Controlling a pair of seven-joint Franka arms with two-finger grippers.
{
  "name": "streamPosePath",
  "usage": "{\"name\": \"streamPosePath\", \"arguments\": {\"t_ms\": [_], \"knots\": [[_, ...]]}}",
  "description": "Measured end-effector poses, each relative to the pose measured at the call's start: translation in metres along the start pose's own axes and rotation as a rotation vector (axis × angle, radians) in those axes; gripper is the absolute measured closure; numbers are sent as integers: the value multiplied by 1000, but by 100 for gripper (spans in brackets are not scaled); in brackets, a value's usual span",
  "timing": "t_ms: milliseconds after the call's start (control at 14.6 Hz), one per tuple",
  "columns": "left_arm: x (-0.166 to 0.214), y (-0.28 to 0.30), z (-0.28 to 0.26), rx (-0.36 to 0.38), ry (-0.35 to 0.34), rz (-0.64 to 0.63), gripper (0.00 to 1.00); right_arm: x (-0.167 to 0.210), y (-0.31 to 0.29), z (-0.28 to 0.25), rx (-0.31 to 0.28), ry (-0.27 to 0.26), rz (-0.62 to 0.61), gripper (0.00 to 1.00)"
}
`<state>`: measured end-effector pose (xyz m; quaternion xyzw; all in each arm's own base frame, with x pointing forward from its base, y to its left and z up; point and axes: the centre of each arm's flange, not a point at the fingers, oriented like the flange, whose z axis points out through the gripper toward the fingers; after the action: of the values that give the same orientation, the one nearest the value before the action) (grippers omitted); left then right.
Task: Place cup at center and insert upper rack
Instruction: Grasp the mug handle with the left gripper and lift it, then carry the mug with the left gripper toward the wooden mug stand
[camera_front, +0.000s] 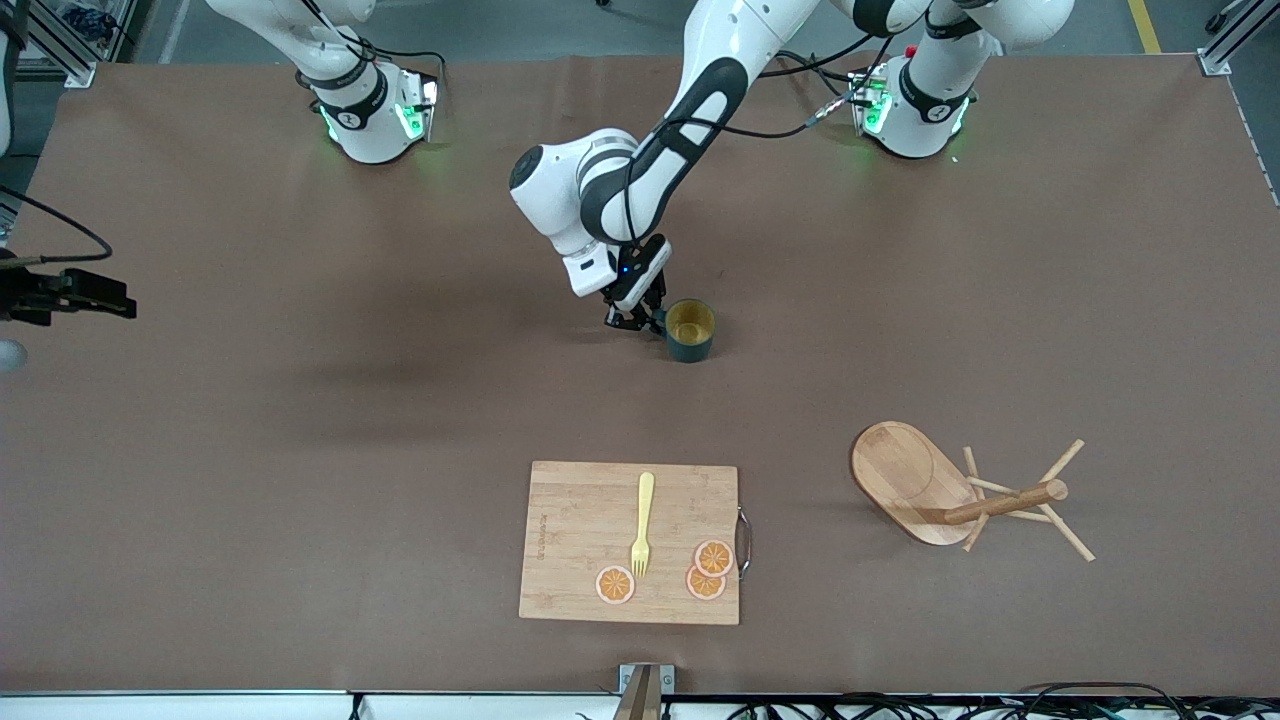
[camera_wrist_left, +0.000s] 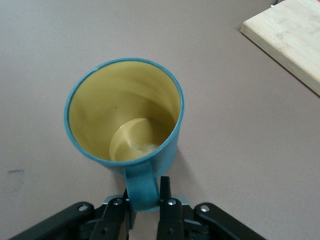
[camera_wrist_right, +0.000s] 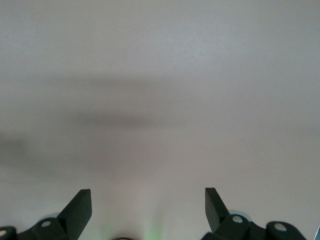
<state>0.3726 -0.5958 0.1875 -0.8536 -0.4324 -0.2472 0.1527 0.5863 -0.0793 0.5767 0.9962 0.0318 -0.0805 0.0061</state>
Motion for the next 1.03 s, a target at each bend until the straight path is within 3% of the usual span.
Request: {"name": "streamPosePath", "arguments": {"t_ms": [206, 411, 754, 1028], "knots": [[9, 7, -14, -23, -11, 7, 79, -15, -8, -13, 12, 0, 25, 0], [62, 25, -51, -55, -67, -47, 79, -29, -26, -21, 10, 1, 36, 0], [246, 41, -131, -105, -277, -125, 79, -57, -48, -40, 5, 33, 16, 0], [393, 17, -155, -128, -443, -117, 79, -75, -47, -53, 5, 60, 20, 0]]}}
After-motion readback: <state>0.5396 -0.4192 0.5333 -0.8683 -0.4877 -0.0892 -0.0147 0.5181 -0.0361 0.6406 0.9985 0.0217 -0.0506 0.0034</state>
